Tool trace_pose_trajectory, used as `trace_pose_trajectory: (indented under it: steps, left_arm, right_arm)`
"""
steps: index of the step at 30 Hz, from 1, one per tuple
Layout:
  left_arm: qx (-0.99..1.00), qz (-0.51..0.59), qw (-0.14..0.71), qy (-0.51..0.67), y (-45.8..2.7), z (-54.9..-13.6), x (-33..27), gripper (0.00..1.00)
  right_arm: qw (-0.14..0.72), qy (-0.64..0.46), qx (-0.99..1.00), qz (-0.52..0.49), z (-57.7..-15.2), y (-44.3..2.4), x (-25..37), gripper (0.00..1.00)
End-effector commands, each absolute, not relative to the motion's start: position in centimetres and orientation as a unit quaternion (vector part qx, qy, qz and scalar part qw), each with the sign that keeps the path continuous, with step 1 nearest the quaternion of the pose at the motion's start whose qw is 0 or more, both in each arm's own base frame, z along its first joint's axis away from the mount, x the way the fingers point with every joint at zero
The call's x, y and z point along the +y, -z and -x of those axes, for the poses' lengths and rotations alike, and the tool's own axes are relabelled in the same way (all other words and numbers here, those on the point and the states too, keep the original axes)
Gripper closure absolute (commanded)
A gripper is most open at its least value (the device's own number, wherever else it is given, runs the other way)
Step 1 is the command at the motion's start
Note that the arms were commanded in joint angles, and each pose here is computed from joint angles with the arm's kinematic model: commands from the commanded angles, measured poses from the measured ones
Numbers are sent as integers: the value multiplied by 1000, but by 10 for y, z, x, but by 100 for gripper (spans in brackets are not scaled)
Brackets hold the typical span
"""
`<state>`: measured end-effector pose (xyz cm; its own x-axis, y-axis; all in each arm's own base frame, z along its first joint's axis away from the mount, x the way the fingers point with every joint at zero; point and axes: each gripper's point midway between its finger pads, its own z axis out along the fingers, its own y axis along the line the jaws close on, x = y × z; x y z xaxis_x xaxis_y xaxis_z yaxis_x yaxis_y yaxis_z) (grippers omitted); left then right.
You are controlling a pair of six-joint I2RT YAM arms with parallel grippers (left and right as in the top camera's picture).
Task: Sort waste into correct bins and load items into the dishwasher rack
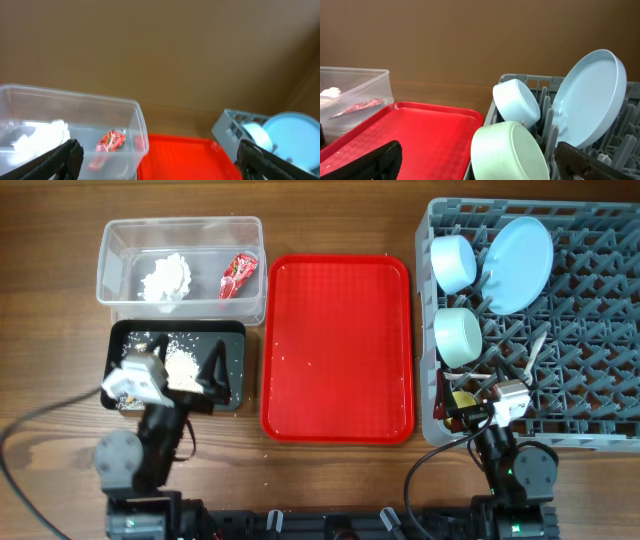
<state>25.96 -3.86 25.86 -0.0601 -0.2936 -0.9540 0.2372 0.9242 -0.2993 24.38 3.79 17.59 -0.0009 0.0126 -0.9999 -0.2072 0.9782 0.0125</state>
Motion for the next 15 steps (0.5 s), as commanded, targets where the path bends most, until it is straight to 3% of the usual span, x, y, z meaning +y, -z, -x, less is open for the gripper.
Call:
trace_pose_trajectory:
  steps: [1, 15]
  left_arm:
    - [694, 16, 697, 182, -228, -250, -38, 0]
    - [689, 81, 710, 120, -196, -248, -7, 0]
  right_arm:
    - [709, -72, 698, 72, -243, -179, 37, 0]
    - [709, -72, 698, 72, -243, -178, 37, 0]
